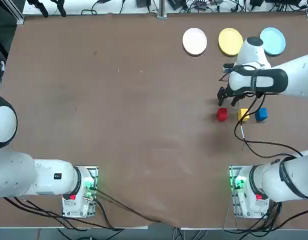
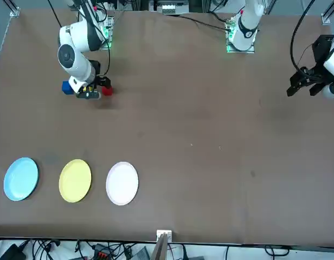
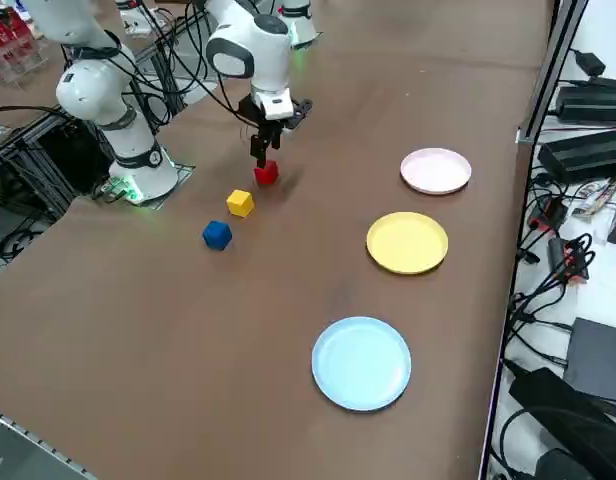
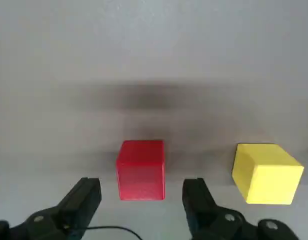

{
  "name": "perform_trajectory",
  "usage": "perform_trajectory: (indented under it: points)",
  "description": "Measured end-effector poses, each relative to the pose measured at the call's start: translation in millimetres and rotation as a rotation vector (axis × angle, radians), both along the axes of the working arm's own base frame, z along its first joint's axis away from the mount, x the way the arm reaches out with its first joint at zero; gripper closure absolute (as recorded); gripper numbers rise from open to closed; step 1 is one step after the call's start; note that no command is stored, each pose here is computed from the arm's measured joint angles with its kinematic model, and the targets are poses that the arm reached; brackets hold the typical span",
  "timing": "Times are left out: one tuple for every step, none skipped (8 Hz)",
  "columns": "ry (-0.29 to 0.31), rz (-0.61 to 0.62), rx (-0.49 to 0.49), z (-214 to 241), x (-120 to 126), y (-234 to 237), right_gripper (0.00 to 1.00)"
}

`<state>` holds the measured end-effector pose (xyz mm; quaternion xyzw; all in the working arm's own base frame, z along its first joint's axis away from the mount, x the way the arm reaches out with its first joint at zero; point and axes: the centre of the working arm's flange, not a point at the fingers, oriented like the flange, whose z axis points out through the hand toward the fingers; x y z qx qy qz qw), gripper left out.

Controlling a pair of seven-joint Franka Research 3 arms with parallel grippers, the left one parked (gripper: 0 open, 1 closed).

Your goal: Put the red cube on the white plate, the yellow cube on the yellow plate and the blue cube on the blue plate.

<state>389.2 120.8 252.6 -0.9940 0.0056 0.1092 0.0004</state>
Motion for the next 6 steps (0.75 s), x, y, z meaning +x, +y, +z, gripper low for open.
perform_trajectory:
  points:
    - [-0.006,0.000,0.001,-2,-1,0,0.01]
    - [-0.016,-0.001,0.002,-4,-3,-1,0.01]
    - [-0.024,-0.003,0.002,-8,-5,-2,0.01]
    - [-0.024,-0.003,0.001,-13,-8,-3,0.01]
    - [-0.019,-0.001,-0.002,-17,-10,-2,0.01]
    - [-0.017,0.009,-0.003,-21,-11,1,0.01]
